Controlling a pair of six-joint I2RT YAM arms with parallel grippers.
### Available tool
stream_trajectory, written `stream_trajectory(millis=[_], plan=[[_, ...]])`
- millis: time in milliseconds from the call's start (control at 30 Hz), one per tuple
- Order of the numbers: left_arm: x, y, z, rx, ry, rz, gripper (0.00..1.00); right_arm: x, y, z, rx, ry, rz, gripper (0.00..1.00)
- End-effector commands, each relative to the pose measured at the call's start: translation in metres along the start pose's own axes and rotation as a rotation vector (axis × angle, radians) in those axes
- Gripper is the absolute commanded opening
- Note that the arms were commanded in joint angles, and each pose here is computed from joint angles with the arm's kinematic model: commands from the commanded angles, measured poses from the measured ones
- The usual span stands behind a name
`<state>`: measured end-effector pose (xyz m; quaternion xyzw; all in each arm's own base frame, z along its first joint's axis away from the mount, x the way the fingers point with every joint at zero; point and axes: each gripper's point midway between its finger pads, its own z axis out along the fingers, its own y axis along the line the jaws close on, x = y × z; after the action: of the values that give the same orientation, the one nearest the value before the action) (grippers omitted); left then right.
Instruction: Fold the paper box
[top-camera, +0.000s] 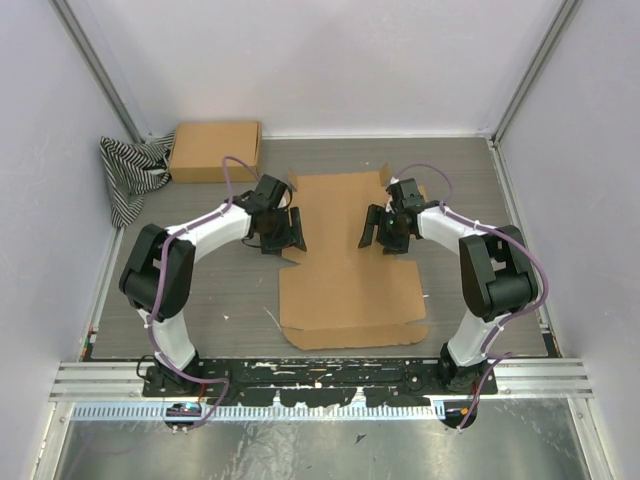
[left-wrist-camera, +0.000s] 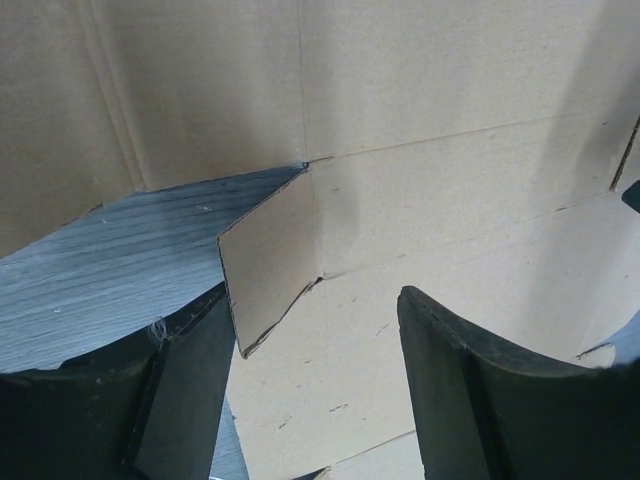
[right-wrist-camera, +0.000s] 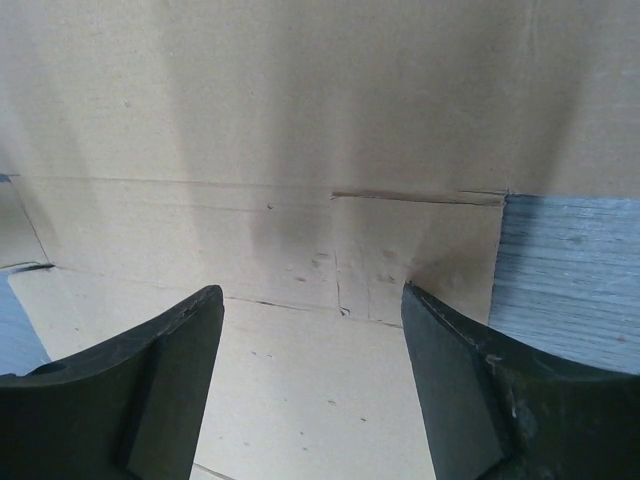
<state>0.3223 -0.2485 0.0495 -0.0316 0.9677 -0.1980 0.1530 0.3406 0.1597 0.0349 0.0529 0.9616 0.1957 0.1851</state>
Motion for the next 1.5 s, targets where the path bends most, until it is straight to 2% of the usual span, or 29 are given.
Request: stream_trajectory(millis=[0,233,400,667,800,1033,1133,1233,1367,1467], plan=[[-0.016,-0.027,-0.012,0.072,-0.046,0.016,0.71,-0.009,0.003,0.006,-0.006,-0.030,0.005,0.77],[-0.018,-0.052,-0.007,0.108,-0.039,0.038,0.71,-0.012,0.007,0.006,-0.015,-0.031,0.005,0.77],[-0.013,-0.060,0.014,0.111,0.002,0.046,0.71,-0.008,0.008,0.010,-0.011,-0.018,0.007,0.76],[0.002,-0.045,0.052,0.062,0.062,0.022,0.70,-0.008,0.009,0.010,-0.007,-0.016,0.010,0.76],[-0.004,-0.042,0.042,0.037,0.039,0.045,0.69,-0.016,0.012,0.001,0.000,-0.036,-0.002,0.76],[-0.062,-0.047,-0.015,-0.078,-0.118,0.167,0.71,-0.058,0.026,-0.046,0.041,-0.153,-0.092,0.76],[-0.097,-0.050,-0.032,-0.087,-0.185,0.197,0.72,-0.077,0.025,-0.074,0.105,-0.222,-0.123,0.76],[-0.148,-0.046,-0.050,-0.100,-0.262,0.185,0.71,-0.087,0.019,-0.100,0.177,-0.272,-0.135,0.76],[-0.198,-0.025,-0.050,-0.179,-0.273,0.150,0.69,-0.087,0.012,-0.127,0.230,-0.322,-0.139,0.77],[-0.213,-0.021,-0.027,-0.212,-0.253,0.161,0.69,-0.083,0.007,-0.137,0.235,-0.337,-0.134,0.77]])
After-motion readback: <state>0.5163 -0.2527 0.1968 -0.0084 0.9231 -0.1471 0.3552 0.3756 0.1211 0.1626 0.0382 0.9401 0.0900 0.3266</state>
